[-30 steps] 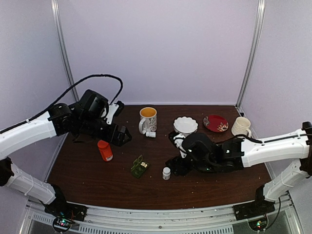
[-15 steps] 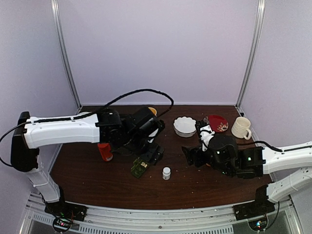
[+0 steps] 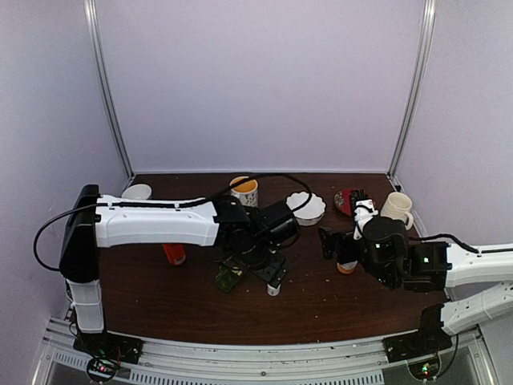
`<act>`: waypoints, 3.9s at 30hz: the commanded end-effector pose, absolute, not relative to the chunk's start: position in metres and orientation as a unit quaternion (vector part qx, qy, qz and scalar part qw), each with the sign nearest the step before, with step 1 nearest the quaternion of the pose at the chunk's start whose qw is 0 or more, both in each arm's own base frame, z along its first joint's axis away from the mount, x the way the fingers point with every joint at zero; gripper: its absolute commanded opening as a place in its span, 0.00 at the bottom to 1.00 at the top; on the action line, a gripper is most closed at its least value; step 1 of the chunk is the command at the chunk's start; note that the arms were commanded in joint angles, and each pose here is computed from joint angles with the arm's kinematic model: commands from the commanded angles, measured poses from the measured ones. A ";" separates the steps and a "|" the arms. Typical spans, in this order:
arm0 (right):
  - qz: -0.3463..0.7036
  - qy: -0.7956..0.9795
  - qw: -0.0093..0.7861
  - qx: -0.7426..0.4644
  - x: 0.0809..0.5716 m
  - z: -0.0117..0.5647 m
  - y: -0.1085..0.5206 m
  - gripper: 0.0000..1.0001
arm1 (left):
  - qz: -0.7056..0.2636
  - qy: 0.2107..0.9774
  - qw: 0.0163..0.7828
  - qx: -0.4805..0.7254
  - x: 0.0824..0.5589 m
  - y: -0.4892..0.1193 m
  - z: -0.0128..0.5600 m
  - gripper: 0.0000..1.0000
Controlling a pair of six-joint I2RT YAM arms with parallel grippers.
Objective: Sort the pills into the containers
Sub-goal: Pick up the pill bottle from the center of the board, then hold the pill bottle.
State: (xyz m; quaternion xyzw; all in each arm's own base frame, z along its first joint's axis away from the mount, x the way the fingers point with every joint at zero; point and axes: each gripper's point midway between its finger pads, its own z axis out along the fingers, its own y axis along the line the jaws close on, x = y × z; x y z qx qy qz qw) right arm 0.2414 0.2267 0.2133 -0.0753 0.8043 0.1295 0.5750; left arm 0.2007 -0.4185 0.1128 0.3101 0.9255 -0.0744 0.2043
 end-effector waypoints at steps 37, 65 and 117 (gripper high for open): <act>0.127 0.794 0.594 -0.036 0.237 0.215 0.193 1.00 | -0.057 0.938 0.139 0.312 0.197 -0.442 0.072 0.45; 0.296 0.752 0.573 -0.137 0.210 0.248 0.250 0.99 | -0.162 0.922 0.209 0.282 0.221 -0.411 0.186 0.23; 0.565 0.504 0.566 -0.326 0.113 0.397 0.356 0.51 | -0.619 0.656 0.235 0.362 0.120 -0.388 0.418 0.24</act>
